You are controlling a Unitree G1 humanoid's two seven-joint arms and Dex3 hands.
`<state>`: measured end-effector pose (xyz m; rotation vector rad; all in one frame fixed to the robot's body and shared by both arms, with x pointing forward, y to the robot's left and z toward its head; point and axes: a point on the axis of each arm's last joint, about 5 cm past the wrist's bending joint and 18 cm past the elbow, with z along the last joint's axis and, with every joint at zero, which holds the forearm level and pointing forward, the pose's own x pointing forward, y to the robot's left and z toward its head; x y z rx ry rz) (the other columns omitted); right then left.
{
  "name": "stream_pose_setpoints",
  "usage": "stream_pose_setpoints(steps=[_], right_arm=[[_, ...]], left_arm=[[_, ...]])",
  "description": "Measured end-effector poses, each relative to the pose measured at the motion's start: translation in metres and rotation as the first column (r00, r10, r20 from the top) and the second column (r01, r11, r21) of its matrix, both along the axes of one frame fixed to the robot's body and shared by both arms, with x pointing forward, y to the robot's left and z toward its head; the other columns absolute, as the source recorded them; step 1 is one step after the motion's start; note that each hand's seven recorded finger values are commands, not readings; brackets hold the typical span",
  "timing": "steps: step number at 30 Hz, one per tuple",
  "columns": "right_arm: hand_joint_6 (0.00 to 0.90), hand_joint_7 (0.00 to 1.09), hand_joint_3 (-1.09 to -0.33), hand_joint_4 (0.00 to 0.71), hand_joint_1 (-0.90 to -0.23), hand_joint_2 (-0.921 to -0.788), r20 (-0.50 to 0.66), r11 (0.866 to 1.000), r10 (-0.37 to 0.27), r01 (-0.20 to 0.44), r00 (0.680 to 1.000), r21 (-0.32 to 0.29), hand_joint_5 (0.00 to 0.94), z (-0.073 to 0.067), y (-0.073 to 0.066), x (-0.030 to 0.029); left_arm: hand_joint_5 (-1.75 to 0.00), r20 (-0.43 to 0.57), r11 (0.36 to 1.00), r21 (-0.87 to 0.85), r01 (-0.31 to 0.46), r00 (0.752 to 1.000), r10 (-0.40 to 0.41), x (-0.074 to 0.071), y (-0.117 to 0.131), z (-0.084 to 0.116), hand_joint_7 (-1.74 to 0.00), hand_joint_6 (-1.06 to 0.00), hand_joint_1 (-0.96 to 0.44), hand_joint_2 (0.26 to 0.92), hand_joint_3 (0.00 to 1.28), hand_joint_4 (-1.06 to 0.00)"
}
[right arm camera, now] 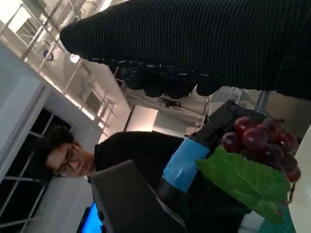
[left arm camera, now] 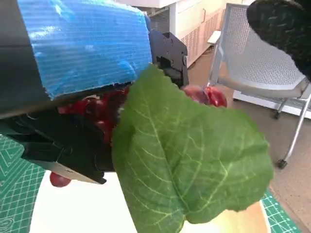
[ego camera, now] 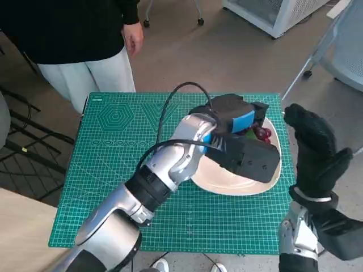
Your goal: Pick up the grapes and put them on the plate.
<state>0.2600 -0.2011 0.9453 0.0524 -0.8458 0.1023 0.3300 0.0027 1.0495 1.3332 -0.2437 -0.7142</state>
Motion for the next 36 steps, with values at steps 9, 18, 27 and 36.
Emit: stream_pose_setpoints(steps=[9, 18, 27, 36], right_arm=[[0.112, 0.35, -0.732, 0.453, -0.634, -0.921, -0.024, 1.000, 0.002, -0.002, 1.000, 0.003, 0.002, -0.005, 0.000, 0.0006], [0.111, 0.35, -0.732, 0.453, -0.635, -0.921, -0.033, 1.000, 0.006, -0.005, 0.999, 0.006, 0.001, -0.007, 0.002, 0.0015], [0.110, 0.35, -0.728, 0.454, -0.647, -0.921, -0.031, 1.000, 0.020, -0.019, 0.999, 0.016, 0.002, -0.006, 0.004, 0.0042], [0.115, 0.35, -0.719, 0.457, -0.659, -0.921, -0.031, 0.999, 0.030, -0.029, 0.999, 0.014, 0.003, -0.006, 0.006, 0.0058]], left_arm=[[-0.91, -0.094, 1.000, 0.003, 0.028, 0.995, -0.028, 0.003, 0.005, -0.004, -0.04, -0.27, 0.01, 0.855, 0.19, -0.48], [-0.04, -0.061, 0.999, 0.011, 0.049, 0.997, -0.048, 0.004, 0.008, -0.006, 0.00, -0.21, -0.50, 0.890, 0.02, -0.06], [-0.01, -0.020, 0.994, -0.097, 0.048, 0.999, -0.050, 0.005, 0.026, -0.013, 0.00, -0.20, -0.45, 0.905, 0.01, -0.07], [-0.03, 0.044, 0.906, -0.418, 0.060, 0.998, -0.046, 0.003, 0.070, -0.031, -0.02, -0.23, -0.40, 0.920, 0.08, -0.15]])
